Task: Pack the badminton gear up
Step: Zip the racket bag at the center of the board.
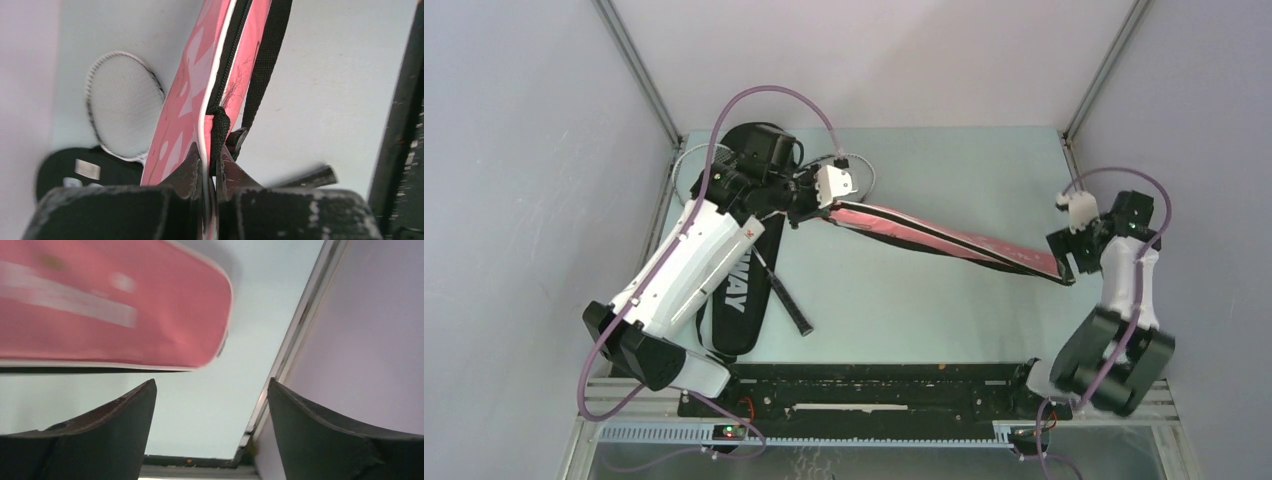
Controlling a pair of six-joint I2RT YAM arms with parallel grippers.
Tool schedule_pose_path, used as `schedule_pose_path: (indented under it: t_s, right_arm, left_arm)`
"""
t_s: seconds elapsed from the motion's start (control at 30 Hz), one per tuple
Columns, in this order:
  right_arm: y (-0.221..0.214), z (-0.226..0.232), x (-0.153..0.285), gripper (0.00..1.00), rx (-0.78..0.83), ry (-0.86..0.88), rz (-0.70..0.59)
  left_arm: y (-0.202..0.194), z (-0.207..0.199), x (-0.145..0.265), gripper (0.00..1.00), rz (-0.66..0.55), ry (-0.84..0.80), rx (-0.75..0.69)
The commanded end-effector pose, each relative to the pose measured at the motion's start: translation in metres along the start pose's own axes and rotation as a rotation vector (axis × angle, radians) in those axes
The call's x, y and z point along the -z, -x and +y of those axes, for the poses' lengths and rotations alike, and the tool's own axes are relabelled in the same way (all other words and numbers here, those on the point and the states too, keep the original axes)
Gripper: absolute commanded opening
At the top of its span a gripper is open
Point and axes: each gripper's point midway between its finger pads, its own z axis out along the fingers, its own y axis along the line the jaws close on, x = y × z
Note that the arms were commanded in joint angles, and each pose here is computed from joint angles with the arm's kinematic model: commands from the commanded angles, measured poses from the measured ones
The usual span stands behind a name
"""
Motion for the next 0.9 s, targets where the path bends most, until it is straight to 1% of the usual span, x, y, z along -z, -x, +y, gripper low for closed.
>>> schedule_pose_path:
  t_s: [0.0,0.13,0.23,0.3,0.53,0.6,0.63,0.67,0.7,0.73,0.8,0.83,0.87]
  right_arm:
    - [0.066,0.063,0.072,0.93,0.185,0.098,-0.27]
    - [0.104,0.124,0.104,0.99,0.36,0.164,-0.425]
    - [0.123,0.166,0.111,1.0,0.463,0.228,-0.478]
    - [0.129,0.195,0.112,1.0,0.519,0.289,-0.491]
    - [0.143,0.238,0.106,0.99,0.57,0.379,-0.505]
    - [0.151,0.241,0.096,0.95,0.549,0.359,-0.497]
    - [0.156,0.241,0.09,0.9,0.541,0.347,-0.495]
    - [0.161,0.239,0.084,0.81,0.528,0.333,-0.49]
    - [0.166,0.239,0.079,0.7,0.518,0.327,-0.488]
    - [0.168,0.239,0.076,0.54,0.509,0.33,-0.479]
    - [0.174,0.237,0.078,0.22,0.47,0.355,-0.463]
    - [0.178,0.233,0.081,0.07,0.438,0.367,-0.46]
    - [0.18,0.228,0.083,0.0,0.407,0.37,-0.447]
  left_arm:
    - [0.068,0.025,0.023,0.0,-0.199,0.082,-0.363]
    - [0.074,0.03,0.021,0.0,-0.182,0.045,-0.452]
    - [0.081,0.032,0.022,0.0,-0.203,0.049,-0.486]
    - [0.086,0.031,0.024,0.0,-0.22,0.048,-0.495]
    - [0.095,0.027,0.023,0.0,-0.275,0.032,-0.462]
    - [0.099,0.024,0.023,0.0,-0.298,0.017,-0.439]
    - [0.101,0.021,0.023,0.0,-0.312,0.004,-0.428]
    - [0.103,0.019,0.024,0.0,-0.327,-0.008,-0.419]
    - [0.104,0.018,0.025,0.01,-0.338,-0.011,-0.4]
    - [0.105,0.019,0.026,0.03,-0.348,-0.009,-0.375]
    - [0.108,0.026,0.031,0.19,-0.366,0.016,-0.317]
    - [0.108,0.033,0.034,0.34,-0.373,0.04,-0.283]
    - [0.108,0.041,0.038,0.52,-0.378,0.073,-0.238]
